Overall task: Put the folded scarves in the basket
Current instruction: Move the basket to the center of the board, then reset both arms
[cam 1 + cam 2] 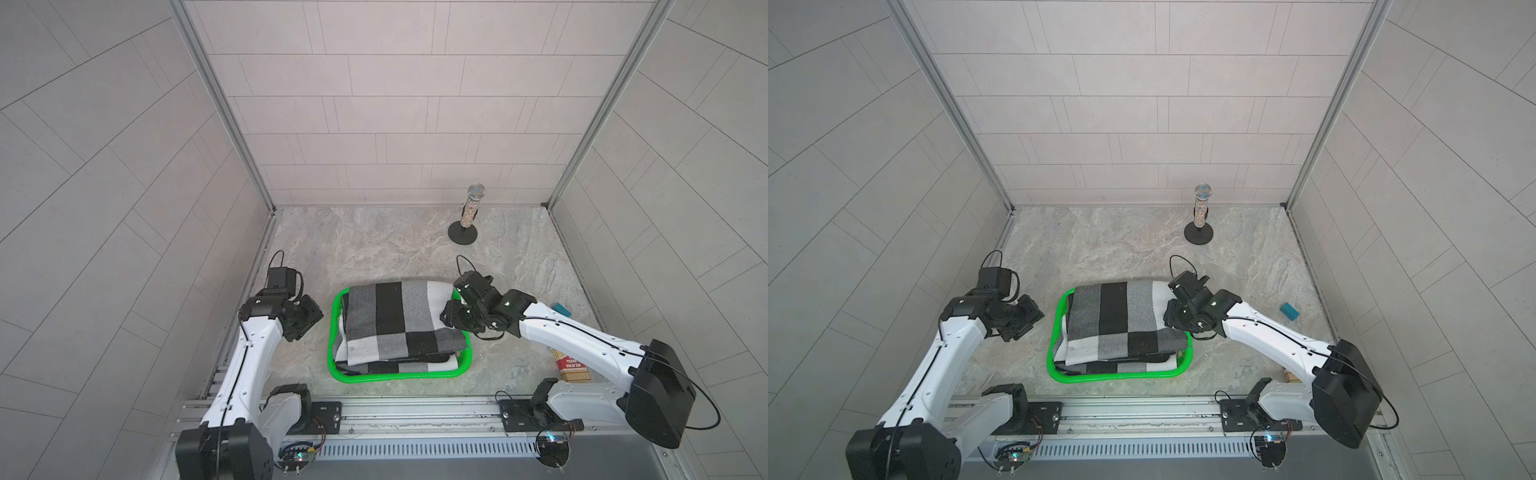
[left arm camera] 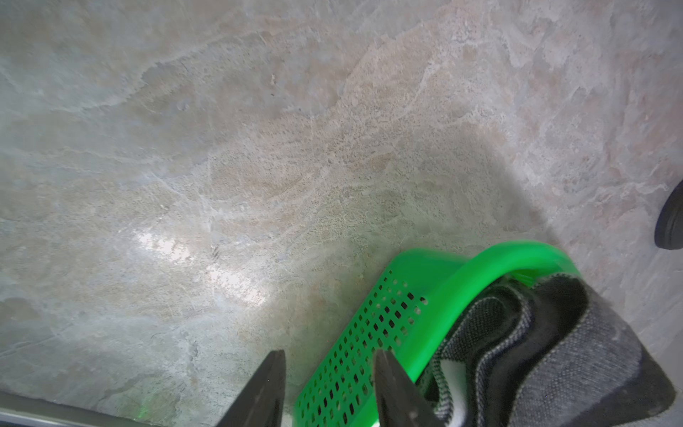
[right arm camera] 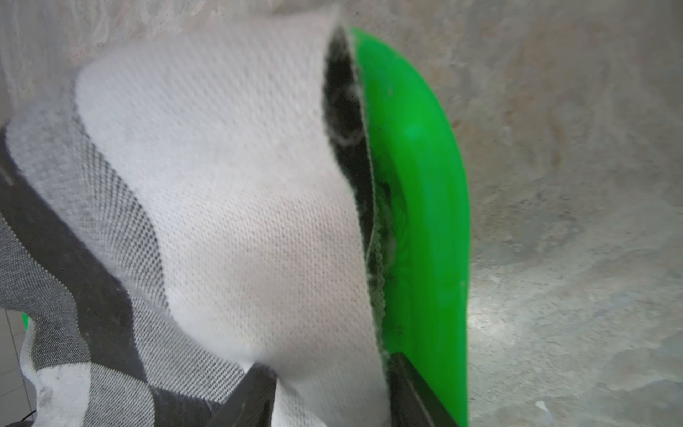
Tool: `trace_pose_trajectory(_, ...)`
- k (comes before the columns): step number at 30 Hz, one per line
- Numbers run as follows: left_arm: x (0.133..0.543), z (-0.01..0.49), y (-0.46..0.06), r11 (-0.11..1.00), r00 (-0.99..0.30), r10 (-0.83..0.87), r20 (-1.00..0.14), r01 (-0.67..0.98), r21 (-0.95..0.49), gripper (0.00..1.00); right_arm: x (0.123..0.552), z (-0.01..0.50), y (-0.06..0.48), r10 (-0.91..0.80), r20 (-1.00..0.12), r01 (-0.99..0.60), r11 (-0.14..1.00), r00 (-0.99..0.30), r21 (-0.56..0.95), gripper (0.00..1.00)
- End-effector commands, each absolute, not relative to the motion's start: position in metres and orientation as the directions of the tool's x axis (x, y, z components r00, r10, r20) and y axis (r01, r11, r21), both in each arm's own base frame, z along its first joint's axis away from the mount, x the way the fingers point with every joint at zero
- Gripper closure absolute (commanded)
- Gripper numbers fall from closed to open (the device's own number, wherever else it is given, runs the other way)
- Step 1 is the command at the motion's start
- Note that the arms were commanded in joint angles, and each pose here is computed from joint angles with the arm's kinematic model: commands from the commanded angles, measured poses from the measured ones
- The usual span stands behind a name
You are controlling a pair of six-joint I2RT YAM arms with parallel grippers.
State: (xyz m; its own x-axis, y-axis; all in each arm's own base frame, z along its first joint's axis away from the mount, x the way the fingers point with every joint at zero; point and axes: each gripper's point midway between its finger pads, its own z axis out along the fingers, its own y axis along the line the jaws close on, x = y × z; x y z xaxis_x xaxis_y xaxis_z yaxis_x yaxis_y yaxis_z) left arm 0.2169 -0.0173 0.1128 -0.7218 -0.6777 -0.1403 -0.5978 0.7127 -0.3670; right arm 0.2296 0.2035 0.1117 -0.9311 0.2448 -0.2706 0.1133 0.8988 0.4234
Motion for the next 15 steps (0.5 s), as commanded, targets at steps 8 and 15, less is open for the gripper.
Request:
trace_pose_trajectory(8,0.247,0.132,-0.037,0.741,-0.781,-0.602,-0.169,-0.466,-0.483,0.52,0.240,0.172,0.168,0.252,-0.456,0.065,0.920,-0.854,0.387,0.27)
trace_pose_trajectory(15,0.282,0.155,-0.021,0.762,-0.722,-0.612,-0.324,-0.427,-0.487,0.00,0.272,0.239,0.102,0.319,-0.594,0.117,0.928,-0.739,0.353,0.00)
